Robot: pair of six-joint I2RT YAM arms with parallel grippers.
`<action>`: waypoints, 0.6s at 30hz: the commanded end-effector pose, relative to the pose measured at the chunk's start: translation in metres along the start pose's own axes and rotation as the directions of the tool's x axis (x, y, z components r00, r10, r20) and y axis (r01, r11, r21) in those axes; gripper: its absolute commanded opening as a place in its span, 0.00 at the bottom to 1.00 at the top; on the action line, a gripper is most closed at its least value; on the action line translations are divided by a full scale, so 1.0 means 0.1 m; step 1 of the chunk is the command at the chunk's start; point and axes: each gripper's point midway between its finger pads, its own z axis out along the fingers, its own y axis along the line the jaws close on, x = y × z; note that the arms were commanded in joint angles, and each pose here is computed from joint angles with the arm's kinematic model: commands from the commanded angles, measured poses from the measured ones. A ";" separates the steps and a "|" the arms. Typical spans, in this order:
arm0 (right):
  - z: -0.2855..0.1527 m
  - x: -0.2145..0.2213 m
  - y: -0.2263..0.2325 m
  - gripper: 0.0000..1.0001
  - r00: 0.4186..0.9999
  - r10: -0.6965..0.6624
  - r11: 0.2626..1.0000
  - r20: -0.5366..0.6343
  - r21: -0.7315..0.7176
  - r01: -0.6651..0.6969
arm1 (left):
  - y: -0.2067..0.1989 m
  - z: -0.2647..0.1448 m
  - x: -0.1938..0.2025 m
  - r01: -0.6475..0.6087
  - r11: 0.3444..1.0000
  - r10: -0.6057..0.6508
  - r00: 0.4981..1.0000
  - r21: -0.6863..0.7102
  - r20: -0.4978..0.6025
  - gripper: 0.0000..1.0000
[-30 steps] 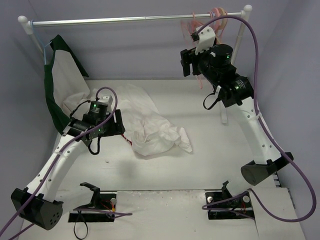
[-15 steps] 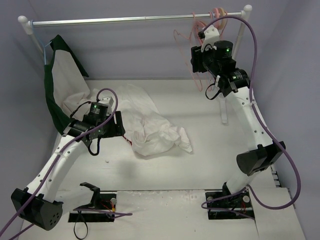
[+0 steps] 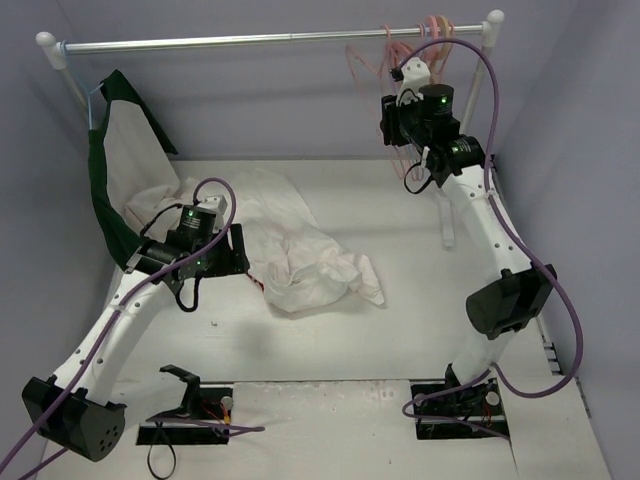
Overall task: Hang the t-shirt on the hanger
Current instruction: Pick up the hanger from the clothesline.
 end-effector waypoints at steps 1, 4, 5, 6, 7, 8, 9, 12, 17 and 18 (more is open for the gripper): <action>0.02 -0.24 -0.10 0.34 0.995 0.003 0.999 0.098 0.034 -0.006 | -0.02 -0.07 -0.11 -0.010 1.000 0.010 0.999 0.003 0.039 0.63; 0.01 -0.28 -0.10 0.27 0.994 -0.001 0.999 0.111 0.032 -0.003 | -0.01 -0.07 -0.10 -0.007 1.000 0.007 0.999 0.002 0.037 0.63; 0.01 -0.29 -0.09 0.24 0.994 -0.001 1.000 0.112 0.029 -0.002 | -0.01 -0.08 -0.09 -0.007 1.000 0.007 0.999 0.002 0.036 0.63; -0.01 -0.32 -0.09 0.15 0.993 -0.003 1.000 0.122 0.024 0.000 | -0.01 -0.07 -0.09 -0.005 1.000 0.005 0.999 0.000 0.036 0.63; -0.03 -0.35 -0.07 0.09 0.992 -0.002 1.000 0.129 0.013 0.000 | 0.00 -0.07 -0.09 -0.004 1.000 0.004 0.999 -0.001 0.034 0.63; -0.05 -0.38 -0.06 0.05 0.991 -0.001 1.000 0.135 0.008 -0.001 | -0.01 -0.08 -0.10 -0.001 1.000 0.001 0.999 0.000 0.037 0.63; -0.10 -0.45 -0.05 0.00 0.988 -0.001 1.000 0.154 0.002 0.001 | -0.01 -0.08 -0.09 -0.001 1.000 0.001 0.999 0.001 0.037 0.63; -0.25 -0.64 0.00 0.00 0.978 -0.004 1.000 0.209 -0.026 0.010 | -0.02 -0.08 -0.10 0.001 1.000 -0.001 0.999 0.005 0.037 0.63; -0.66 -1.07 0.07 0.00 0.939 -0.037 0.998 0.341 -0.040 0.054 | -0.05 -0.09 -0.14 0.001 1.000 -0.001 0.999 0.012 0.040 0.63; -0.72 -1.11 0.10 0.00 0.934 -0.042 0.997 0.356 -0.051 0.064 | -0.05 -0.09 -0.15 0.001 1.000 -0.001 0.999 0.013 0.043 0.63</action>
